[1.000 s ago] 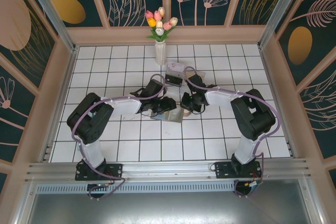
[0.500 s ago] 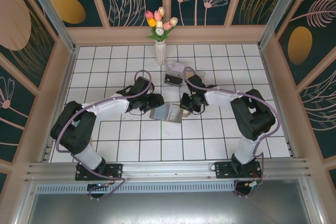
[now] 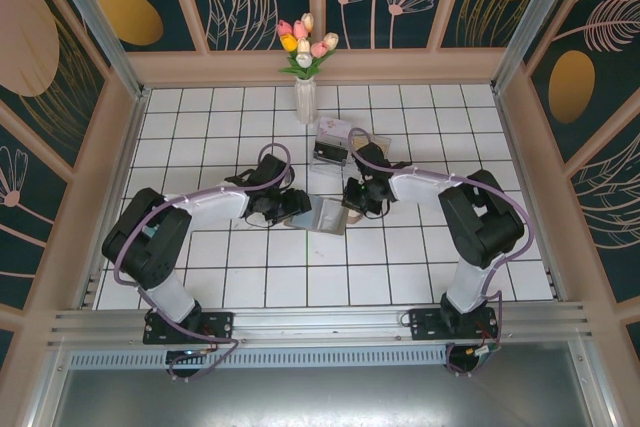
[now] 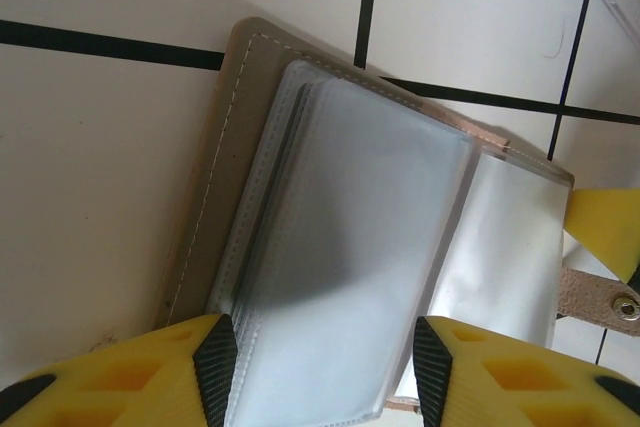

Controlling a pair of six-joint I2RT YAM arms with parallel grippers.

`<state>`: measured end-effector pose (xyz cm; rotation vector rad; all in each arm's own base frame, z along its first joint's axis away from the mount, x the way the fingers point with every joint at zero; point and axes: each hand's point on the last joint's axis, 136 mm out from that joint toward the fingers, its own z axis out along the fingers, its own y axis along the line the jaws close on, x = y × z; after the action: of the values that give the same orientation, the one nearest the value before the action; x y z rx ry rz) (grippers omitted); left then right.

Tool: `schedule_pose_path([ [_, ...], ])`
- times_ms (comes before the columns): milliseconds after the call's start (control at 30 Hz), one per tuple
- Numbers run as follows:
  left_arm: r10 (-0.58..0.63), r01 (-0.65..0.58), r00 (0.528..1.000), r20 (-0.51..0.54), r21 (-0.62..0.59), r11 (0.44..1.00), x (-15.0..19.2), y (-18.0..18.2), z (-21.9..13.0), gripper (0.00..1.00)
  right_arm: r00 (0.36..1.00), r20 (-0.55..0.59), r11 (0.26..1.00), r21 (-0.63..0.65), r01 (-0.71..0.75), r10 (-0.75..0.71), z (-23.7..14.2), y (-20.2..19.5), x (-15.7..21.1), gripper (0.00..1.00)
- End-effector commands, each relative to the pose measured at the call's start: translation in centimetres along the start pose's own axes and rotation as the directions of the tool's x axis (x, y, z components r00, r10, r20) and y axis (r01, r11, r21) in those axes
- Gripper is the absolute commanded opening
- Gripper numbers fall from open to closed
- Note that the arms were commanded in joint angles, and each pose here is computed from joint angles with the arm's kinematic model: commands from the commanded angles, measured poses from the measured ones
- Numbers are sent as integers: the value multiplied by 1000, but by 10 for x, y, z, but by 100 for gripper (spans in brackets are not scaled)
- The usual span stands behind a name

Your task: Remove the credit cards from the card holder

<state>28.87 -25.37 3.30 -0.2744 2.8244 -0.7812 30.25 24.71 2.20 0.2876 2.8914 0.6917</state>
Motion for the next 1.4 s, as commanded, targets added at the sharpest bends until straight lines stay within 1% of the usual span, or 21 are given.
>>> schedule_pose_path([
  [0, 8, -9, 1000, -27, -25, 1000, 7, 9, 6, 55, 999, -31, 1000, 19, 20, -19, 5, -4, 10, 12],
  [133, 15, -15, 1000, -27, -13, 1000, 6, 6, 6, 57, 999, -33, 1000, 19, 23, -22, 6, -4, 10, 12],
  [167, 7, -8, 999, -46, -27, 1000, 9, 11, 14, 57, 999, -33, 1000, 20, 22, -22, 6, -4, 10, 12],
  [233, 6, -7, 998, -55, -13, 1000, 10, 9, 15, 57, 999, -36, 1000, 21, 23, -22, 8, -4, 10, 12],
  [600, 66, -55, 994, -85, 133, 990, 12, -23, 7, 56, 999, -42, 1000, 15, 26, -25, 10, -2, 10, 12],
  [700, 56, -40, 994, -91, 170, 985, 13, -29, 8, 56, 999, -41, 1000, 14, 26, -25, 10, -2, 9, 12],
  [767, 43, -21, 995, -95, 217, 976, 14, -37, 6, 56, 999, -40, 1000, 13, 26, -26, 9, -1, 9, 12],
  [933, 42, -19, 995, -91, 236, 971, 12, -42, 5, 55, 999, -36, 1000, 9, 27, -26, 8, 0, 9, 12],
  [967, 49, -28, 996, -77, 251, 968, 10, -47, -1, 55, 999, -37, 1000, 10, 27, -27, 8, 0, 9, 12],
  [1033, 52, -34, 996, -67, 248, 968, 9, -48, -4, 55, 999, -36, 1000, 9, 28, -28, 7, 0, 8, 12],
  [1267, 57, -48, 997, -46, 176, 983, 5, -37, -3, 56, 999, -36, 1000, 9, 28, -27, 8, -1, 9, 12],
  [1367, 63, -52, 997, -49, 190, 980, 5, -40, -4, 56, 999, -34, 1000, 9, 28, -28, 8, -1, 9, 12],
])
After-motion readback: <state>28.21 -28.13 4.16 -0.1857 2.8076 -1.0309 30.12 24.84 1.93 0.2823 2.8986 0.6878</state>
